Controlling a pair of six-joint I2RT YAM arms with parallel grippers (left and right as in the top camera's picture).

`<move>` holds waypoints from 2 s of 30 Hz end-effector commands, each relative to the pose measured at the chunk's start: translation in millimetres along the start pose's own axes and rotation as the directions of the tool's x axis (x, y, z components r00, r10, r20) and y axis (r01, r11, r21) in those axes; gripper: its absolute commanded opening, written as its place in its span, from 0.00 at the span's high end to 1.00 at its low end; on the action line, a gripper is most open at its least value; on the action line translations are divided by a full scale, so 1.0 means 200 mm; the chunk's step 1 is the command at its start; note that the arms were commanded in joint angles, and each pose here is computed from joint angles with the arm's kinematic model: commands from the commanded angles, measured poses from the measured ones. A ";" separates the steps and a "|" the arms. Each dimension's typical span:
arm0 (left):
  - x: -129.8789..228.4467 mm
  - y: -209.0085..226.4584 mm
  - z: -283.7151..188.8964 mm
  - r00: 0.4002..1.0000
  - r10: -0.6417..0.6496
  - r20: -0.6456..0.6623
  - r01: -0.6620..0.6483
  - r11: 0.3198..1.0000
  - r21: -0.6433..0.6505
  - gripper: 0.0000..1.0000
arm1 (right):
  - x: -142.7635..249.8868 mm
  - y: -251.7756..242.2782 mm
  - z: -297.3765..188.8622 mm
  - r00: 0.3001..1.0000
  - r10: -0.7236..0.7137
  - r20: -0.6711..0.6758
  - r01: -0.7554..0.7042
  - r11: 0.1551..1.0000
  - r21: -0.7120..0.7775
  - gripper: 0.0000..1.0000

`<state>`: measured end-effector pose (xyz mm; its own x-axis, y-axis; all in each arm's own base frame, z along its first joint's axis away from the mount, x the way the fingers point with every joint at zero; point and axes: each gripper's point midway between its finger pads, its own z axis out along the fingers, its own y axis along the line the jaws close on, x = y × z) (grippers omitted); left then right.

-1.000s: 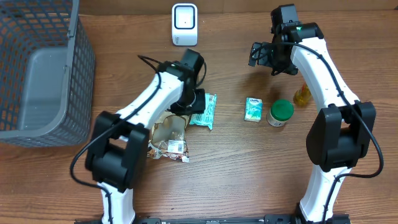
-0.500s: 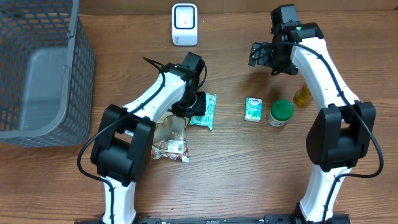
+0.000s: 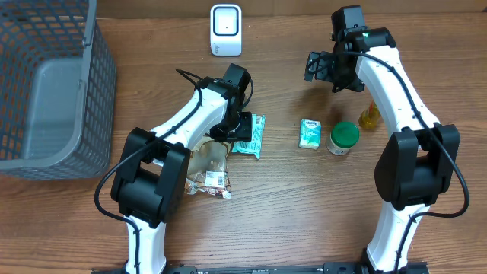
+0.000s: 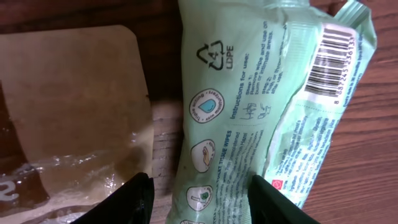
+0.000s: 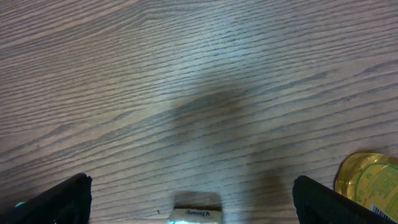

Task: Scan the item barcode
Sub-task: 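Lower the left gripper onto the wipe packet and grasp it, then lift the wipe packet to the white scanner with the left gripper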

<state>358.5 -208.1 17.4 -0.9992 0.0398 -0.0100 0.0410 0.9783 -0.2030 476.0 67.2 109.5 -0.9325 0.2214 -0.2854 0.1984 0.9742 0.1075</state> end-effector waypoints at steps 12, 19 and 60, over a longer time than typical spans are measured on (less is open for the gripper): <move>-0.02 0.00 0.01 1.000 0.017 0.006 -0.017 1.000 -0.013 0.47 | -0.04 0.01 -0.08 0.999 -0.009 0.047 0.010 1.000 -0.003 0.00; 0.02 0.01 0.06 1.000 0.017 -0.010 -0.018 0.999 -0.027 0.51 | -0.04 0.01 -0.08 0.999 -0.009 0.047 0.010 1.000 -0.003 0.00; -0.08 0.02 -0.10 0.996 0.066 0.059 -0.065 0.998 -0.009 0.96 | -0.04 0.01 -0.08 0.999 -0.009 0.047 0.010 1.000 -0.003 0.00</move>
<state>351.5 -206.7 19.5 -0.9984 0.0544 -0.0124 0.0558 0.9753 -0.2136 475.9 67.2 109.5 -0.9326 0.2214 -0.2851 0.1984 0.9742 0.1074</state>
